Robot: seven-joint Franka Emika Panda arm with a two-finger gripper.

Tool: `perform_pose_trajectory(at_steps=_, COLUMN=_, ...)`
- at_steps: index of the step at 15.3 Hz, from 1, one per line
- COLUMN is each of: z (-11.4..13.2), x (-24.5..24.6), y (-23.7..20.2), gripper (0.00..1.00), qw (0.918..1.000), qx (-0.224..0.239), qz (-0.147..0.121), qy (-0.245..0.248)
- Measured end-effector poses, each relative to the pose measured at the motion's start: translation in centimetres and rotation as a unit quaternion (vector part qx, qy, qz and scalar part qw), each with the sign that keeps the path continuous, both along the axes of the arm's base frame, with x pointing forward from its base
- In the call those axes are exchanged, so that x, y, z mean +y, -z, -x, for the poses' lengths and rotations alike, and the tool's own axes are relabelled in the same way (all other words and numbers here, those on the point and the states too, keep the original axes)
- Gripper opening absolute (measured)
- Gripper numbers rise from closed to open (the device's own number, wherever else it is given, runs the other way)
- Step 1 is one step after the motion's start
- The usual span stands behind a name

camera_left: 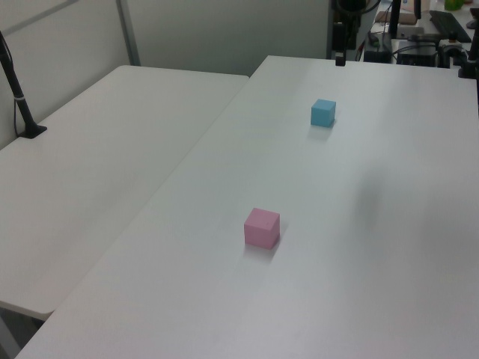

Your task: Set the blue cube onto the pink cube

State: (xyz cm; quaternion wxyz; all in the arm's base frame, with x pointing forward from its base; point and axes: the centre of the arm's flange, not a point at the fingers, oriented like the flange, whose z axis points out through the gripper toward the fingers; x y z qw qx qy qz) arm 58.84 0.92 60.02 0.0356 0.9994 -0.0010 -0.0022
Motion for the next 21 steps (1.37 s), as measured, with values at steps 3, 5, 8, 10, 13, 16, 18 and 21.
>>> perform_pose_trajectory(at_steps=3, z=0.3, x=-1.3, y=-0.2, gripper=1.00, qw=0.9999, qx=-0.001, qz=0.000, qy=0.011)
perform_pose_trajectory(at_steps=5, z=0.6, x=-2.5, y=-0.7, gripper=1.00, qw=0.9998, qx=-0.005, qz=-0.001, qy=0.021)
perform_pose_trajectory(at_steps=8, z=1.1, x=-2.7, y=-0.9, gripper=1.00, qw=0.9997, qx=-0.006, qz=-0.001, qy=0.023)
perform_pose_trajectory(at_steps=10, z=1.1, x=-2.6, y=-0.8, gripper=1.00, qw=0.9998, qx=-0.005, qz=-0.001, qy=0.022)
perform_pose_trajectory(at_steps=13, z=1.1, x=-2.5, y=-0.7, gripper=1.00, qw=0.9998, qx=-0.003, qz=-0.002, qy=0.021)
perform_pose_trajectory(at_steps=16, z=1.1, x=-2.5, y=-0.6, gripper=1.00, qw=0.9998, qx=-0.002, qz=-0.002, qy=0.020)
perform_pose_trajectory(at_steps=18, z=1.1, x=-2.5, y=-0.4, gripper=1.00, qw=0.9998, qx=0.000, qz=-0.002, qy=0.020)
perform_pose_trajectory(at_steps=21, z=0.4, x=-2.7, y=0.5, gripper=1.00, qw=0.9998, qx=-0.003, qz=-0.001, qy=0.022)
